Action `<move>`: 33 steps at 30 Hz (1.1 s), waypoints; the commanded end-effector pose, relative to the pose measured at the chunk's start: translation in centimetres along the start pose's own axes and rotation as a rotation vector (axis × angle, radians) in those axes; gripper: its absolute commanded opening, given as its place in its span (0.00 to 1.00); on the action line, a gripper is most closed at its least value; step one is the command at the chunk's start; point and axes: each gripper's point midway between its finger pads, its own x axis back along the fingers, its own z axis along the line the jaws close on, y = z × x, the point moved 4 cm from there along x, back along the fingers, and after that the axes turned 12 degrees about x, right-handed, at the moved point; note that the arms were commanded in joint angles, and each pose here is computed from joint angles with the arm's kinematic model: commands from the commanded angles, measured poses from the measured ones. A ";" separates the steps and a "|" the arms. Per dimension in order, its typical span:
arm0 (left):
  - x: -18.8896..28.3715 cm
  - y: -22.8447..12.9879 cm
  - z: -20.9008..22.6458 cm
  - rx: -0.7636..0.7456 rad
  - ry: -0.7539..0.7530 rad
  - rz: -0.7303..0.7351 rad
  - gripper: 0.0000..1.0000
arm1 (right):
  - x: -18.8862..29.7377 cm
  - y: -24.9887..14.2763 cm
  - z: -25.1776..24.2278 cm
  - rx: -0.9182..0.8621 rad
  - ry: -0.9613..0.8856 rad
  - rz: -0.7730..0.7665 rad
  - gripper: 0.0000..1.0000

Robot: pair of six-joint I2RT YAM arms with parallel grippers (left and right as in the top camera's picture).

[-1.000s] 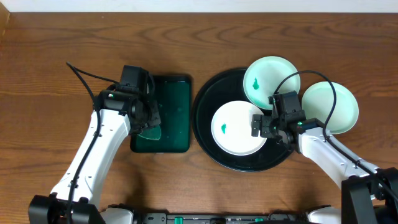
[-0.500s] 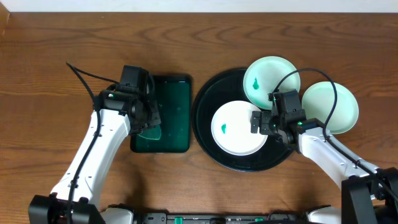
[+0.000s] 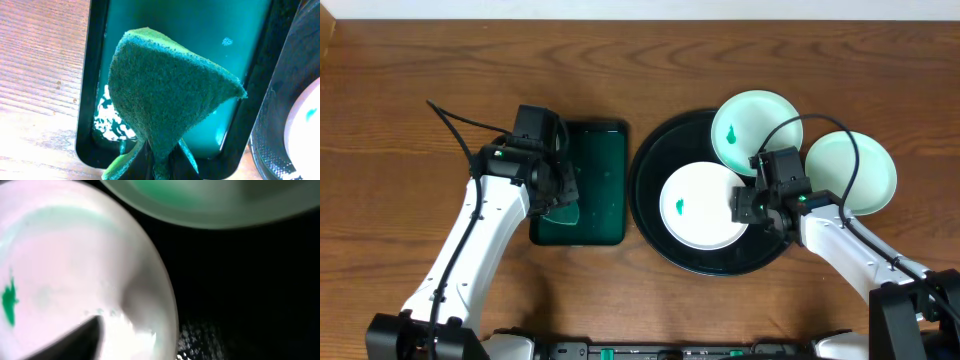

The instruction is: Clean dirty plates on tray and stack at the side

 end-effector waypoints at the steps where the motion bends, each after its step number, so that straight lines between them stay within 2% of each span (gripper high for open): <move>1: 0.5 0.5 -0.4 0.003 -0.010 -0.013 0.07 | 0.4 -0.1 0.0 0.012 0.009 0.016 0.62; 3: 0.5 0.5 -0.4 0.003 -0.010 -0.013 0.07 | 0.5 -0.4 0.0 0.012 0.012 0.029 0.61; 6: 0.5 0.5 -0.5 0.003 -0.011 -0.014 0.07 | 0.5 -0.6 0.0 0.029 0.008 0.035 0.47; 10: 0.5 0.6 -0.5 0.003 -0.012 -0.016 0.07 | 0.5 -0.6 -0.3 0.020 0.007 0.040 0.37; 18: 0.5 0.6 -0.5 0.003 -0.012 -0.016 0.07 | -0.4 0.8 -1.0 0.024 -0.043 -0.025 0.25; 24: 0.5 0.6 -0.5 0.003 -0.012 -0.015 0.07 | -1.5 0.5 -0.9 0.013 -0.036 -0.003 0.18; 25: 0.5 0.6 -0.5 0.003 -0.012 -0.016 0.07 | -1.7 0.5 -0.9 0.013 -0.033 0.000 0.16; 27: 0.5 0.6 -0.5 0.003 -0.012 -0.016 0.07 | -1.9 0.6 -0.9 0.013 -0.033 -0.006 0.02; 33: 0.5 0.6 -0.5 0.003 -0.012 -0.015 0.08 | -1.5 1.3 -0.9 0.015 -0.031 -0.038 0.01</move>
